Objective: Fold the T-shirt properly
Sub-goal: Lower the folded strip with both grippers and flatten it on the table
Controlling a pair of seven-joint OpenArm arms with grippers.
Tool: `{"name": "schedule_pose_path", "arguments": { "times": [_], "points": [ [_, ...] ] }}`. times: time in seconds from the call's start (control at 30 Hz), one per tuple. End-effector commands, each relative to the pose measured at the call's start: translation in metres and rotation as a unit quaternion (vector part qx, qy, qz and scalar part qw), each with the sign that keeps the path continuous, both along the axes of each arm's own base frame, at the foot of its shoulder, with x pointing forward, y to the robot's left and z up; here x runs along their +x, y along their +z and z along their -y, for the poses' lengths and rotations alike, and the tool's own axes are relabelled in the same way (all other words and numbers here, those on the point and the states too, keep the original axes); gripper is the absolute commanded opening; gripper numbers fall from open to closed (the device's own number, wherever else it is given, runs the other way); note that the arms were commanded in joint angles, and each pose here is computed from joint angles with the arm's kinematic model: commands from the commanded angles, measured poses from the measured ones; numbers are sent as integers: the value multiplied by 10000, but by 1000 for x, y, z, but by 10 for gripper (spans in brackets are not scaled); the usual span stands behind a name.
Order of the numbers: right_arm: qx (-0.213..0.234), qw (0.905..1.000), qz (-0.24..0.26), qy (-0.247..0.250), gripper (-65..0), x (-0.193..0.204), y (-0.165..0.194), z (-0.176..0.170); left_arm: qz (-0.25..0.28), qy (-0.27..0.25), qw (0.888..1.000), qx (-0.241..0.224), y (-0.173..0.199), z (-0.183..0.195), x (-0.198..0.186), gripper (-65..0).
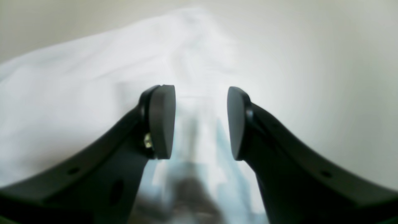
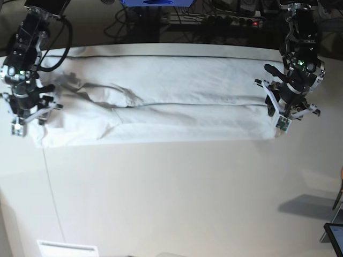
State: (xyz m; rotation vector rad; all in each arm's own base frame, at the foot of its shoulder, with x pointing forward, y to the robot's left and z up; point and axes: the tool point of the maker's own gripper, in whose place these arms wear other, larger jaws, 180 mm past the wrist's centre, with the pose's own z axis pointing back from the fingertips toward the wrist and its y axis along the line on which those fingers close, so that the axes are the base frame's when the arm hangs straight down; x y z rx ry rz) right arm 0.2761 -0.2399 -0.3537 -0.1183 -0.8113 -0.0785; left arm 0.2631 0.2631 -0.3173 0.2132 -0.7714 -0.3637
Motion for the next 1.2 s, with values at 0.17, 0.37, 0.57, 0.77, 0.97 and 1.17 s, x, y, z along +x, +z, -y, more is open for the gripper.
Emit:
{"name": "schedule_pose_path", "arguments": {
  "times": [0.17,0.37,0.57,0.77,0.97,1.17],
  "points": [
    [-127,9922,722,1006,-461,2,13,-34,805,766,9841,-1389,31,-17,-6,-650],
    [-42,9817,1287,1399,-627,-6,20,-48,1287,1048,9659,-1987,21,-4,-20,-650],
    [314,9885,924,1155,-628,-10,-19,-49,1058,597,9809,-1517,-33,35,-21,-650],
    [594,9921,461,999,-628,-19,-59,-49,708,628,9881,-1214,-91,35,-25,-650],
    [730,9924,414,900,-628,-20,-79,-46,473,781,9883,-1223,-116,24,-15,-650],
    [688,9929,418,879,-628,-3,-83,-35,699,731,9870,-1249,-101,26,14,-650]
  ]
}}
